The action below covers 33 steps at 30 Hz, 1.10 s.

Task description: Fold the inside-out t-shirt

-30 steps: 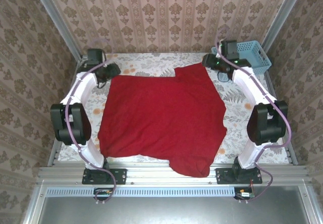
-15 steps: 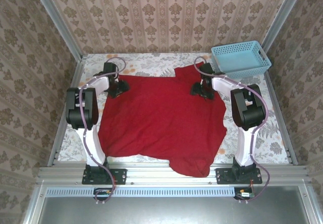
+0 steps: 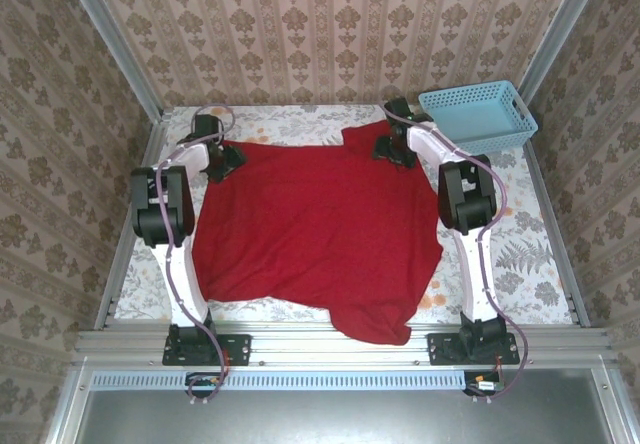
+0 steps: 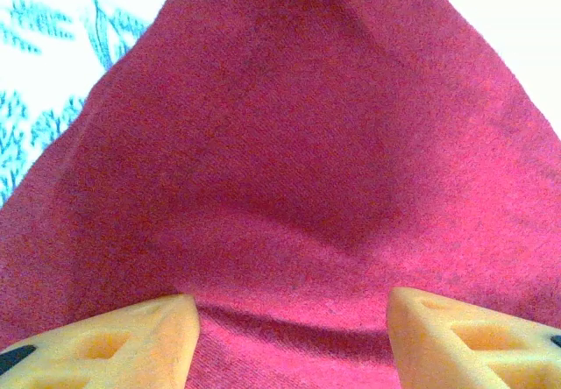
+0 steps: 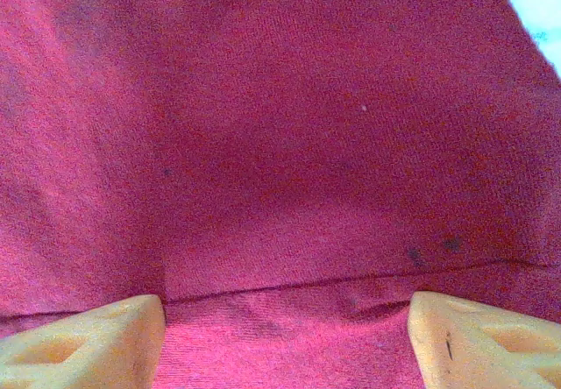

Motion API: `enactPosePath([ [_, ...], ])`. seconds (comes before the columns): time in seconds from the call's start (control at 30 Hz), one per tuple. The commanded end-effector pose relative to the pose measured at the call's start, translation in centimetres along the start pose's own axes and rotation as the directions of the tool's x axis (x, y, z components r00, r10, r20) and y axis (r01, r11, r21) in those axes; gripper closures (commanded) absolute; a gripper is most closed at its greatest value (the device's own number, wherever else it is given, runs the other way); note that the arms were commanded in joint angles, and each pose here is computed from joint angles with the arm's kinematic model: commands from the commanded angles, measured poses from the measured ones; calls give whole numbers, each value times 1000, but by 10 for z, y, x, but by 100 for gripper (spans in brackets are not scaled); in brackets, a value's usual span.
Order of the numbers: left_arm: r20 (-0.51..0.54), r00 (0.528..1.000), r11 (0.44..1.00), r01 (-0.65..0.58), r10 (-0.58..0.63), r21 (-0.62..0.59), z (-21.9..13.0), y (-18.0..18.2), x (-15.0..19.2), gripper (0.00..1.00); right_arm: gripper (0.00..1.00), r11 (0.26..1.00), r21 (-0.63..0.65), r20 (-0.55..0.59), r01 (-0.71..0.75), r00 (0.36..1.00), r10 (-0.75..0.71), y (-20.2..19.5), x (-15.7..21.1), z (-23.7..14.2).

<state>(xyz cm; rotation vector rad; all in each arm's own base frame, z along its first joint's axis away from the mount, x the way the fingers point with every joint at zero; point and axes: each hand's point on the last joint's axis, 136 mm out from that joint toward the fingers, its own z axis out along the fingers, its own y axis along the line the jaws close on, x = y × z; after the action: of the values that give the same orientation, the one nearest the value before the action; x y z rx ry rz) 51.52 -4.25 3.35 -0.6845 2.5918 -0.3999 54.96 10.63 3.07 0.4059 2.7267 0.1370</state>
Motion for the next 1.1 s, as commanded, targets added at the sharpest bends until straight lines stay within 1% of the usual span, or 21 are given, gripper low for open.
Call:
enactPosePath([
  [0.0, 0, 998, 997, 65, -65, -32, 18, 14, -6, 40, 25, 997, 72, -57, -2, 998, 6, -13, 0, 17],
  [0.1, 20, 996, 996, 84, -84, -6, 21, 10, -17, 40, 26, 998, 56, -25, -14, 1000, 16, -8, -20, 22],
  [0.17, 27, 996, 996, 87, -88, 13, 24, 5, -25, 40, 28, 999, 20, -4, -29, 1000, 29, -3, -34, 24],
  [0.33, 38, 996, 994, 81, -84, 78, 31, -12, -41, 40, 33, 993, -107, 95, -54, 993, 65, 12, -78, 21],
  [0.43, 39, 997, 991, 68, -73, 116, 29, -24, -50, 40, 36, 980, -191, 160, -62, 983, 93, 16, -105, 14],
  [0.47, 36, 997, 990, 65, -70, 126, 26, -28, -53, 40, 37, 974, -218, 177, -61, 979, 101, 16, -113, 8],
  [0.53, 39, 998, 990, 46, -51, 134, 12, -35, -56, 39, 37, 972, -228, 205, -52, 974, 101, 13, -124, -8],
  [0.63, 64, 998, 997, 3, -8, 75, -29, -31, -57, 34, 34, 977, -214, 234, -5, 971, 56, 9, -131, -51],
  [0.7, 93, 996, 1000, -13, 12, 16, -65, -20, -50, 30, 34, 978, -202, 235, 42, 972, 7, 11, -125, -87],
  [0.73, 107, 994, 1000, -13, 13, 0, -79, -14, -44, 28, 34, 979, -195, 227, 65, 974, -19, 13, -118, -98],
  [0.8, 148, 989, 999, -7, 12, -34, -110, 3, -28, 25, 33, 975, -187, 223, 121, 972, -78, 20, -95, -126],
  [0.87, 168, 986, 996, 4, 10, -84, -130, 24, -4, 23, 31, 968, -200, 243, 152, 965, -101, 25, -70, -150],
  [0.97, 175, 984, 989, 39, -14, -143, -145, 60, 39, 20, 30, 968, -225, 195, 111, 979, -67, 12, -14, -162],
  [1.07, 152, 988, 982, 65, -38, -178, -147, 90, 81, 18, 30, 968, -243, 148, 59, 989, -23, -2, 43, -163],
])
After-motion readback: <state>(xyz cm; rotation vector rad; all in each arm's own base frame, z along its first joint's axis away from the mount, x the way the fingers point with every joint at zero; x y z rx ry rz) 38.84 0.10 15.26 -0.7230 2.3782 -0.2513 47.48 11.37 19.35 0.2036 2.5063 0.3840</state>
